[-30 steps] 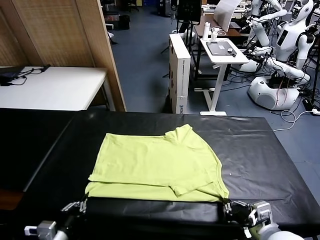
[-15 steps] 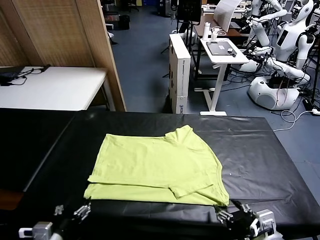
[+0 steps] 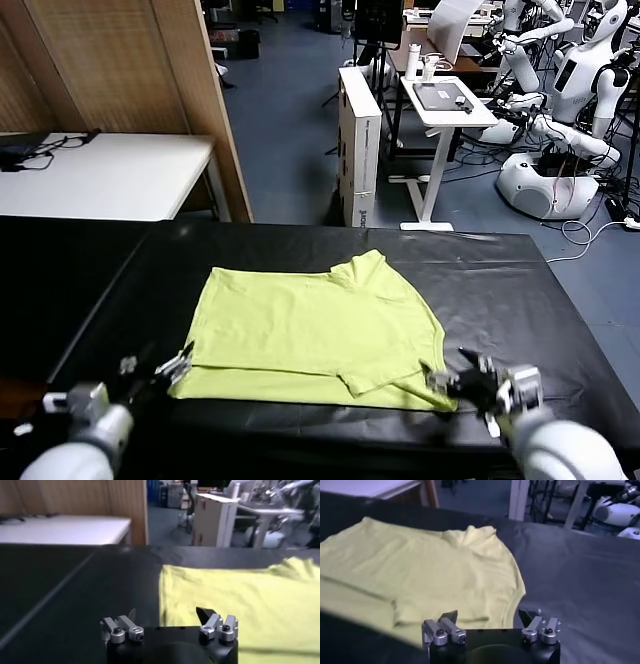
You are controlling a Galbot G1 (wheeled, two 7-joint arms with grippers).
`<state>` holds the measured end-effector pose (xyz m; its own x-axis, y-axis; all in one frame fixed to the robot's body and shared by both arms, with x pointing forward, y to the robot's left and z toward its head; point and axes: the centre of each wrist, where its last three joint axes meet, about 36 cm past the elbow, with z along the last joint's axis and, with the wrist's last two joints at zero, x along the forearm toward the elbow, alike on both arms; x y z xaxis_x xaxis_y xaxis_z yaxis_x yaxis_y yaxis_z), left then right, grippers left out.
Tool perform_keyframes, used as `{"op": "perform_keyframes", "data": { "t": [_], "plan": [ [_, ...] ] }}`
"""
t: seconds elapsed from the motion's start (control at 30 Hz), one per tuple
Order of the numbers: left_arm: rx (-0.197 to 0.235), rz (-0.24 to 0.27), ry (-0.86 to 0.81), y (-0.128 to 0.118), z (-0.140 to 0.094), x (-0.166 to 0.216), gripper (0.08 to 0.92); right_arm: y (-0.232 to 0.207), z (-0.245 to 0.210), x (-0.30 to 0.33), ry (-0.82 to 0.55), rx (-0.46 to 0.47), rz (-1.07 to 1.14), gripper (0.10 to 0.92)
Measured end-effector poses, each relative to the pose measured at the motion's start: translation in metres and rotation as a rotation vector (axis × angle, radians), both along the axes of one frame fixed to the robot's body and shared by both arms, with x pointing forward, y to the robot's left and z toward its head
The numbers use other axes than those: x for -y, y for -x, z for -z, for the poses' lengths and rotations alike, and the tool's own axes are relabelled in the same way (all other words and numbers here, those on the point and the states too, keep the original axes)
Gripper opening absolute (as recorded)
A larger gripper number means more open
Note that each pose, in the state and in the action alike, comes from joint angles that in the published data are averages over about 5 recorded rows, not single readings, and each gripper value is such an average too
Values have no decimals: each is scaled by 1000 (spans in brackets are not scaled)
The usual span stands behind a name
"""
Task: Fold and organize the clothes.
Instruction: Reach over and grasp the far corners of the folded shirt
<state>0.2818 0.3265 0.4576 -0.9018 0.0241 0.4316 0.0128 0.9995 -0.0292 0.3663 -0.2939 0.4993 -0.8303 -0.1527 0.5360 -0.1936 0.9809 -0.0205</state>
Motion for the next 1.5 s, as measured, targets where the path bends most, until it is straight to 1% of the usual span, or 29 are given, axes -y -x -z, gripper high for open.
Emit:
{"op": "perform_keyframes", "data": {
  "t": [0.07,0.23,0.37,0.57,0.93,1.17,1.37,1.5],
  "plan": [
    [-8,11,35,-18,-3,-2,907,-20,1,0,-7,13,4,907],
    [-43,44,95,-62,-12,-8,907,-64,3,-7,-9,35,4,907],
    [-33,65,110,-96,-17,-11,907,-96,8,-16,-7,32,-4,907],
    [-32,77,132,-138,-8,-10,907,-141,23,-33,-2,5,-32,907],
    [-65,88,113,-211,7,-14,907,-196,39,-58,-8,-47,-60,907],
    [-68,79,104,-243,11,-20,907,-210,44,-56,-9,-68,-50,907],
    [-67,72,98,-259,16,-20,907,-214,45,-51,-10,-76,-44,907],
    [-80,62,99,-266,20,-21,907,-215,45,-51,-11,-76,-44,905]
  ]
}}
